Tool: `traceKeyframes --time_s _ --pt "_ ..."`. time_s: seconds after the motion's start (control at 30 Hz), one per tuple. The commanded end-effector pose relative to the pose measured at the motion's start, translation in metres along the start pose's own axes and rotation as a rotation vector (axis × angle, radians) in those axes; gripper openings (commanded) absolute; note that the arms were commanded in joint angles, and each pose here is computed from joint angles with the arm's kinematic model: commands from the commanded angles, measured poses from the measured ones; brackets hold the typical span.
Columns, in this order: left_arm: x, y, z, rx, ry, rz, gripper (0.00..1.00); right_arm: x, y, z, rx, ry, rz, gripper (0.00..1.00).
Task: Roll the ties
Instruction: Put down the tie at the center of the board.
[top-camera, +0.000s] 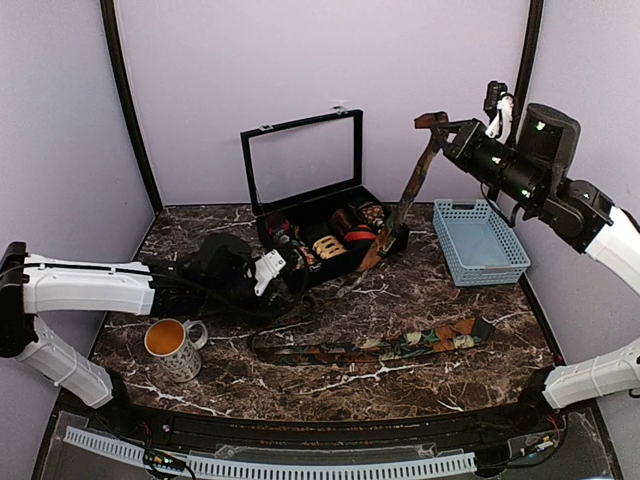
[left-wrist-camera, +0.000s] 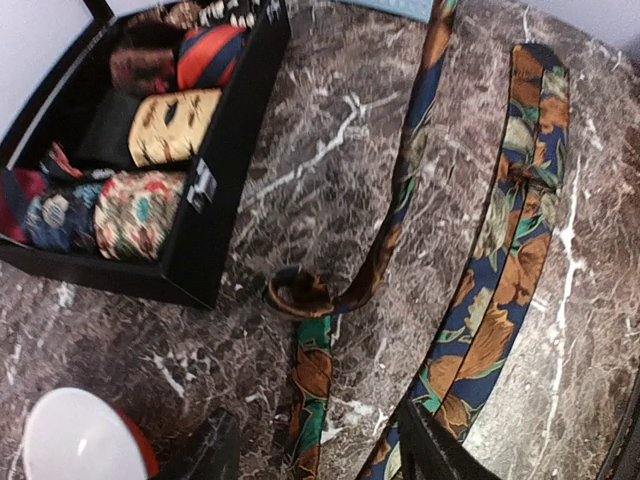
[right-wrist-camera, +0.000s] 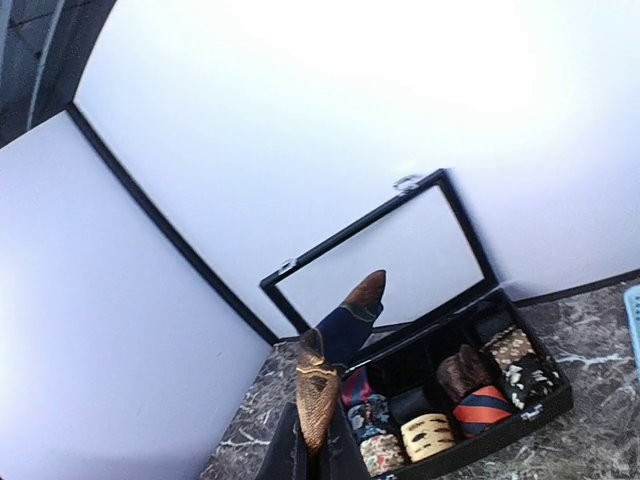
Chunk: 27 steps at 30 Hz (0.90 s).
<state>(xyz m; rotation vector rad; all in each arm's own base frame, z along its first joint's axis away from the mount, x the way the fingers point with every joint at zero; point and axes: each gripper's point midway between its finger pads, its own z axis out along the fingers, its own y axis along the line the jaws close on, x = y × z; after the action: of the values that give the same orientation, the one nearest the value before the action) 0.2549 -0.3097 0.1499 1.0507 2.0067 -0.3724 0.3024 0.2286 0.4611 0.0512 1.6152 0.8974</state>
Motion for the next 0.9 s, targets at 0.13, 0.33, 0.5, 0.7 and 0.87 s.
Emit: traceKeyframes --time_s 0.13,0.33,0.5,0.7,0.87 --pt "0.039 -0.010 0.058 0.036 0.142 -0.074 0.51 -0.010 -0.068 -0.024 0.338 -0.135 0.079 0.00" --pt "0.051 -0.016 0.086 0.064 0.208 -0.031 0.47 -0.014 -0.086 -0.037 0.430 -0.187 0.095 0.00" --pt "0.070 -0.010 0.083 0.034 0.309 0.014 0.06 -0.036 -0.118 -0.070 0.636 -0.313 0.063 0.00" --pt "0.089 0.001 0.050 -0.017 0.317 0.085 0.00 -0.056 -0.182 -0.119 1.000 -0.379 -0.045 0.00" --pt "0.096 0.011 0.036 -0.056 0.347 0.140 0.00 -0.042 -0.234 -0.146 1.233 -0.314 -0.131 0.00"
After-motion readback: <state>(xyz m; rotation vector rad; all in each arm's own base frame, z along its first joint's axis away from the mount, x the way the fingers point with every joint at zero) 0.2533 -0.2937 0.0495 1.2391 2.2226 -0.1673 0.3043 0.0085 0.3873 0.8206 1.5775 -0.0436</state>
